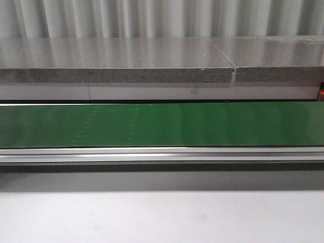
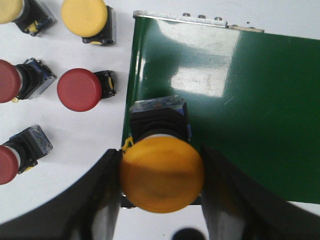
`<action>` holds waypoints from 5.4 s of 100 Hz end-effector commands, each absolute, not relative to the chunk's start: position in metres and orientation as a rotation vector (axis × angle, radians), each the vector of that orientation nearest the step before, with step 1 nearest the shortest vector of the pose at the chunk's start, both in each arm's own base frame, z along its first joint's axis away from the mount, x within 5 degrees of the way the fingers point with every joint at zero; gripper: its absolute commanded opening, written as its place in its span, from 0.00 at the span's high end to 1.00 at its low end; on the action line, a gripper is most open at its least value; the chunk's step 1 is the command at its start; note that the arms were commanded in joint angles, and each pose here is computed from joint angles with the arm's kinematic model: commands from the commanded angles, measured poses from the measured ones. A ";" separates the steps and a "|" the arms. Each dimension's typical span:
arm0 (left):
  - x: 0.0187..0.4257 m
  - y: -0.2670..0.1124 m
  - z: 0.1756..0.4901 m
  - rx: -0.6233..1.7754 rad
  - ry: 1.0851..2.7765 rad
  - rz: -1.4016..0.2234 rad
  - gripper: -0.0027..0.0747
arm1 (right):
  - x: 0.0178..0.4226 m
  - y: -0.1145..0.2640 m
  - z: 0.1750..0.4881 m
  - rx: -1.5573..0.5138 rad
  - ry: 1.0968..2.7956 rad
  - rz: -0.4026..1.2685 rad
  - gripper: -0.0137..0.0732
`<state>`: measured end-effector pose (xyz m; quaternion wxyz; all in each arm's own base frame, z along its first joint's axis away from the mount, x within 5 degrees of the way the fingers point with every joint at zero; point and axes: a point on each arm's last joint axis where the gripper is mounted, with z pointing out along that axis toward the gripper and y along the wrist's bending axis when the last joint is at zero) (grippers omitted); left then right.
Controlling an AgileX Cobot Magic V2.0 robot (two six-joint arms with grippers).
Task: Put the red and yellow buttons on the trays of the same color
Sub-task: 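Close the left gripper on a yellow-capped button and lift it, then lower the yellow button onto the green belt and open the left gripper, then grasp a red-capped button from the table with the left gripper, then set the red button on the green belt and open the left gripper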
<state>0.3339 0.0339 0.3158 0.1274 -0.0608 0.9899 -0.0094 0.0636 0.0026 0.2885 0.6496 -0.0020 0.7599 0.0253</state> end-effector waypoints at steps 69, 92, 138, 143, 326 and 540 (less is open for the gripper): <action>0.347 0.017 0.304 -0.070 2.933 -0.063 0.39 | 0.064 0.003 0.303 -0.010 1.633 0.054 0.92; 0.345 0.016 0.312 -0.071 2.894 -0.066 0.34 | 0.064 0.003 0.303 -0.010 1.633 0.054 0.92; 0.297 0.057 0.375 -0.268 2.689 -0.027 0.34 | 0.064 0.003 0.303 -0.010 1.633 0.054 0.92; 0.293 0.067 0.374 -0.319 2.698 -0.018 0.34 | 0.064 0.003 0.303 -0.010 1.633 0.054 0.92; 0.314 0.187 0.211 -0.908 2.747 -0.046 0.62 | 0.064 0.003 0.303 -0.010 1.633 0.054 0.92; 0.320 -0.008 0.333 0.006 2.559 -0.125 0.26 | 0.064 0.003 0.303 -0.010 1.633 0.054 0.92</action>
